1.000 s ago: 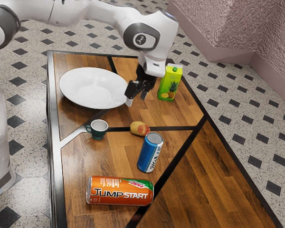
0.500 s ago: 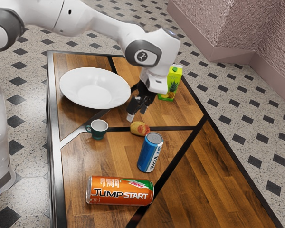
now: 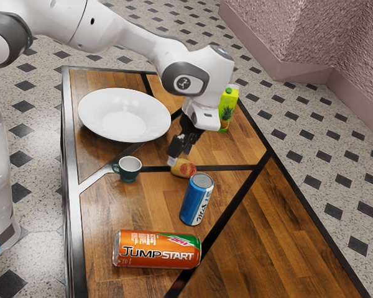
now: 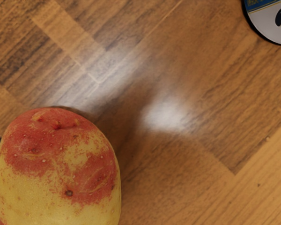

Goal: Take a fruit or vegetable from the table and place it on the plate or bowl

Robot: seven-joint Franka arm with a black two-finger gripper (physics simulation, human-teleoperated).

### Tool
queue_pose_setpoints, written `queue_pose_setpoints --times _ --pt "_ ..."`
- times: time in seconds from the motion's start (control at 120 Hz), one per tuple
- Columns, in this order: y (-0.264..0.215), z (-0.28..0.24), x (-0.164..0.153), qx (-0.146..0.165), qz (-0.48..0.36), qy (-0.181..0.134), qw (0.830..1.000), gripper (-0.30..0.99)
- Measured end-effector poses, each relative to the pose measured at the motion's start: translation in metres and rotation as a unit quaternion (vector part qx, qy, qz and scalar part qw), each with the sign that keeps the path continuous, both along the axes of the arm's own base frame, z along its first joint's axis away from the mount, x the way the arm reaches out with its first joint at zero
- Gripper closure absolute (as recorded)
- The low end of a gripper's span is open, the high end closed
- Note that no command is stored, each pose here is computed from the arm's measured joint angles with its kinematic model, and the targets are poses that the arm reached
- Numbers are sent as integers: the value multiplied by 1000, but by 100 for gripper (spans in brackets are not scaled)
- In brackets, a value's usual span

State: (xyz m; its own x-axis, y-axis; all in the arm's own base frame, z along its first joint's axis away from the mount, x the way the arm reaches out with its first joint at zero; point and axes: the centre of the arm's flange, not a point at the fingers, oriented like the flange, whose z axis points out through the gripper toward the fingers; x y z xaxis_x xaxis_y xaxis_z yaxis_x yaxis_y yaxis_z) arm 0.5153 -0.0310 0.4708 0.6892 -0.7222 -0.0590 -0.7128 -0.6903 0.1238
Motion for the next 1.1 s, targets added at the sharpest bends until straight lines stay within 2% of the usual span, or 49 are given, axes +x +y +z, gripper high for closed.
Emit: queue_pose_setpoints --times 0.383,0.717,1.1 --pt "4 -2 3 6 17 -20 1000 0" --pt "6 -18 1 8 26 -20 999 0" --pt "12 -26 6 13 34 -36 999 0"
